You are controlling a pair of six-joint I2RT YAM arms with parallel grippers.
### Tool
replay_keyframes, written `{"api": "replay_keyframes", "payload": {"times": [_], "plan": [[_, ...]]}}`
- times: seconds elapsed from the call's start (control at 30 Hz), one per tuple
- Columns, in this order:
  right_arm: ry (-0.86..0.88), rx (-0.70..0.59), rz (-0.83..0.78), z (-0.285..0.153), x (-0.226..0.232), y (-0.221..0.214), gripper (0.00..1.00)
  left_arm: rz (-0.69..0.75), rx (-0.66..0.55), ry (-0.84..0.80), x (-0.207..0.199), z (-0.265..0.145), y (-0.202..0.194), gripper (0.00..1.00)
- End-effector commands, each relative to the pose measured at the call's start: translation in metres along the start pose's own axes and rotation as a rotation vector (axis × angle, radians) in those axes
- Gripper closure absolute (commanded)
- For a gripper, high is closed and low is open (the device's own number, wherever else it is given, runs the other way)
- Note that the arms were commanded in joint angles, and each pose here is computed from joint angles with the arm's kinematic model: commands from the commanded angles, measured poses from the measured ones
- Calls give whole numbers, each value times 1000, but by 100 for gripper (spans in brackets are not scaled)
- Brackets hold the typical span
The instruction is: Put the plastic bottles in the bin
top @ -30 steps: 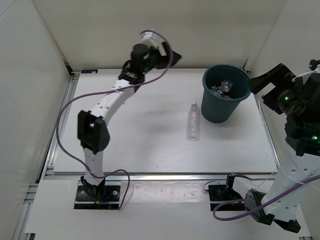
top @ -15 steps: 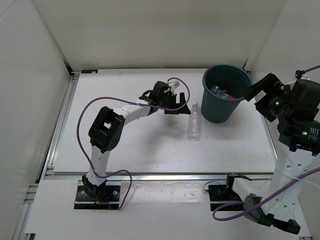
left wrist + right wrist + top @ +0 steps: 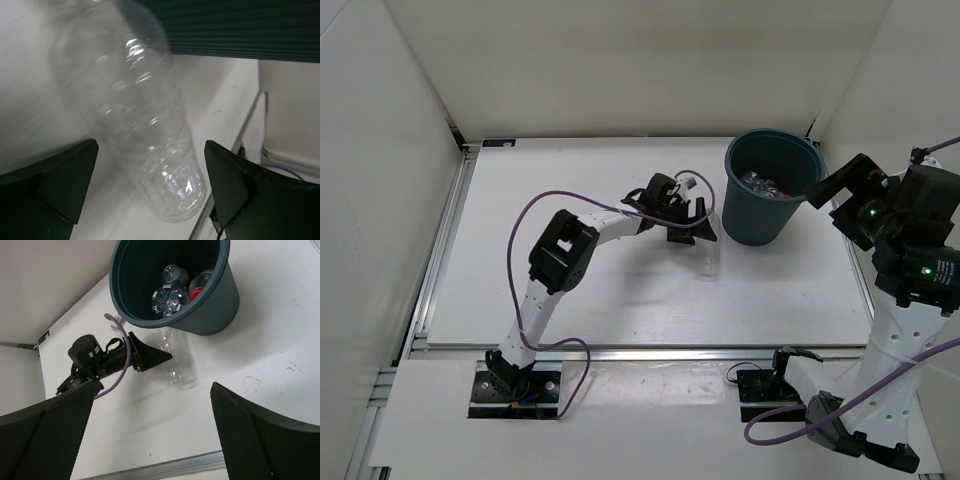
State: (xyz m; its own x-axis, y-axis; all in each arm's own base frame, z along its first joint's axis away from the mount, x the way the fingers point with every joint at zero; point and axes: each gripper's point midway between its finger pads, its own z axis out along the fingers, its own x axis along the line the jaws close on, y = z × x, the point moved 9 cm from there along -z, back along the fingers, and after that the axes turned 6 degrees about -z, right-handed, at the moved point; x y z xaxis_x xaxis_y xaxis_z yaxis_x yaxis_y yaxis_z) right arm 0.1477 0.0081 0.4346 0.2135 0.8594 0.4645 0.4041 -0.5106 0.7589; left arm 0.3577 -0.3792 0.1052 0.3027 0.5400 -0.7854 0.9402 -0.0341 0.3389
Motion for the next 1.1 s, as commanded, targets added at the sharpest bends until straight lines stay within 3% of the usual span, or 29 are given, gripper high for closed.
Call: {"api": "replay_keyframes", "payload": {"times": [0.0,0.13,0.2,0.23,0.3,0.47,0.57,0.7,0.73,0.87,0.93,0.97,1.07], "plan": [[-25,-25,-32,-2,-4,0,0,-16,72,-112,-21,18,2,0],[-54,-16,-37,-3,-8,-4,0,-70,117,-125,-12,31,0,3],[-60,-28,-48,-6,-9,-5,0,-84,140,-141,-11,33,-2,21],[-74,-21,-46,-4,-11,-6,0,-93,168,-151,-8,32,-7,45],[-74,-21,-46,-3,-11,-6,0,-162,170,-130,3,22,-4,60],[-92,-3,-33,3,-16,-12,0,-198,33,-59,0,-26,17,66],[-91,-6,-22,7,-16,-12,0,-173,-153,-19,-14,-70,53,66],[-81,-5,-4,10,-16,-12,0,-73,-405,-23,-56,-120,109,66],[-81,-5,-4,10,-16,-12,0,-9,-472,-88,-87,-135,132,66],[-91,-10,19,12,-16,-12,0,68,-534,-321,-142,-138,186,66],[-114,-22,27,13,-18,-11,0,70,-581,-354,-151,-121,195,65],[-124,-2,31,15,-19,-12,0,96,-637,-391,-166,-133,201,62],[-135,-5,42,12,-19,-12,0,108,-677,-411,-176,-124,189,62]]}}
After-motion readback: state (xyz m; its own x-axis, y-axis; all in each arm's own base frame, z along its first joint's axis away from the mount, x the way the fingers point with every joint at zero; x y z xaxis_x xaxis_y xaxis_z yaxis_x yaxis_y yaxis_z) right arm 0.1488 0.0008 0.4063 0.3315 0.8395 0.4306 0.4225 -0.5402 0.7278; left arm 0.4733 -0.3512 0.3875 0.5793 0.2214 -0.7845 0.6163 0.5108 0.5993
